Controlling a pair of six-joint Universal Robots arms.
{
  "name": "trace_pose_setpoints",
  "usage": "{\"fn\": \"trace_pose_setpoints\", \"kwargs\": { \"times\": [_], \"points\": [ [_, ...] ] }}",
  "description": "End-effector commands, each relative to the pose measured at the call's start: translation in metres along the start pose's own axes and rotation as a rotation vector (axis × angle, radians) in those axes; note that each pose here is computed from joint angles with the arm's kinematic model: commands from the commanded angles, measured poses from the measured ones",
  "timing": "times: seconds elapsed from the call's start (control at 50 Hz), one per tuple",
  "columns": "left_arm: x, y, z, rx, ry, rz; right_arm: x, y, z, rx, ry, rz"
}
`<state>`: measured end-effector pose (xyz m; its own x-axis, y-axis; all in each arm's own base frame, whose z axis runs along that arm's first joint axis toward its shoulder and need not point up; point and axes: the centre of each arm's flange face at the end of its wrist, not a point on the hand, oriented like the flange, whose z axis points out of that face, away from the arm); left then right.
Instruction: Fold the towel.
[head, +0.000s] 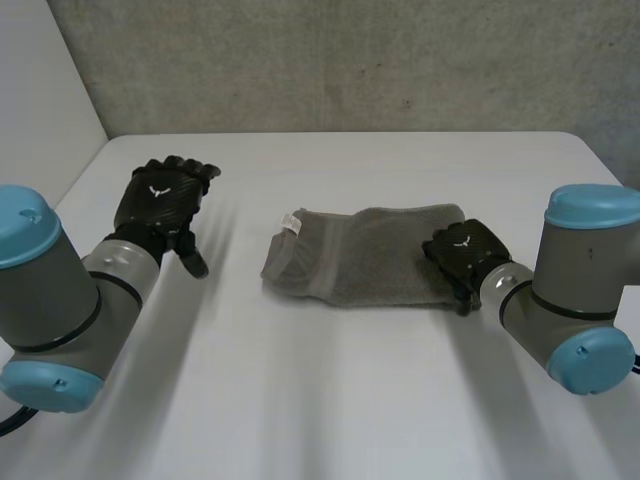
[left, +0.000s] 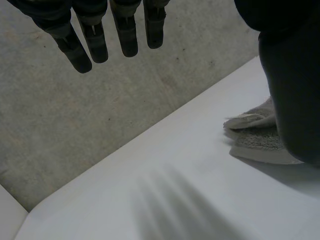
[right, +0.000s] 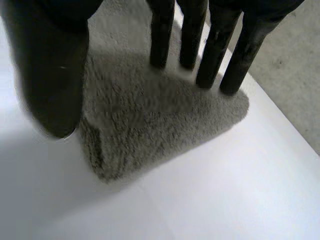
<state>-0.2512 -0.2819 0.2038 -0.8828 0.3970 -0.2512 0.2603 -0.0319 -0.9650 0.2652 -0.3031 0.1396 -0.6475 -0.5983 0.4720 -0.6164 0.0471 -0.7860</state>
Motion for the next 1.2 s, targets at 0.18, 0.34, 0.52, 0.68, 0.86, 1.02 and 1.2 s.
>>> {"fn": "trace_pose_setpoints", "kwargs": {
  "times": [0.18,0.34,0.52,0.68,0.86,1.02,1.2],
  "points": [
    [0.005,0.003,-0.003,-0.010,0.014,0.000,0.018,0.021,0.019,-0.049,0.096,0.000],
    [0.004,0.002,-0.003,-0.008,0.012,0.000,0.040,0.014,0.014,-0.101,0.180,-0.240],
    [0.003,-0.005,-0.002,0.014,0.005,0.001,0.005,-0.045,0.015,0.094,0.210,-0.490],
    [0.006,-0.011,-0.003,0.032,0.013,0.003,-0.119,-0.084,-0.019,0.391,-0.049,-0.669],
    [0.007,-0.011,-0.003,0.033,0.016,0.003,-0.151,-0.063,-0.036,0.410,-0.174,-0.720],
    [0.010,-0.015,-0.003,0.044,0.022,0.004,-0.114,-0.070,-0.040,0.362,-0.086,-0.627],
    [0.023,-0.035,-0.001,0.111,0.054,0.000,-0.049,-0.079,-0.046,0.319,0.005,-0.254]
  ]
}}
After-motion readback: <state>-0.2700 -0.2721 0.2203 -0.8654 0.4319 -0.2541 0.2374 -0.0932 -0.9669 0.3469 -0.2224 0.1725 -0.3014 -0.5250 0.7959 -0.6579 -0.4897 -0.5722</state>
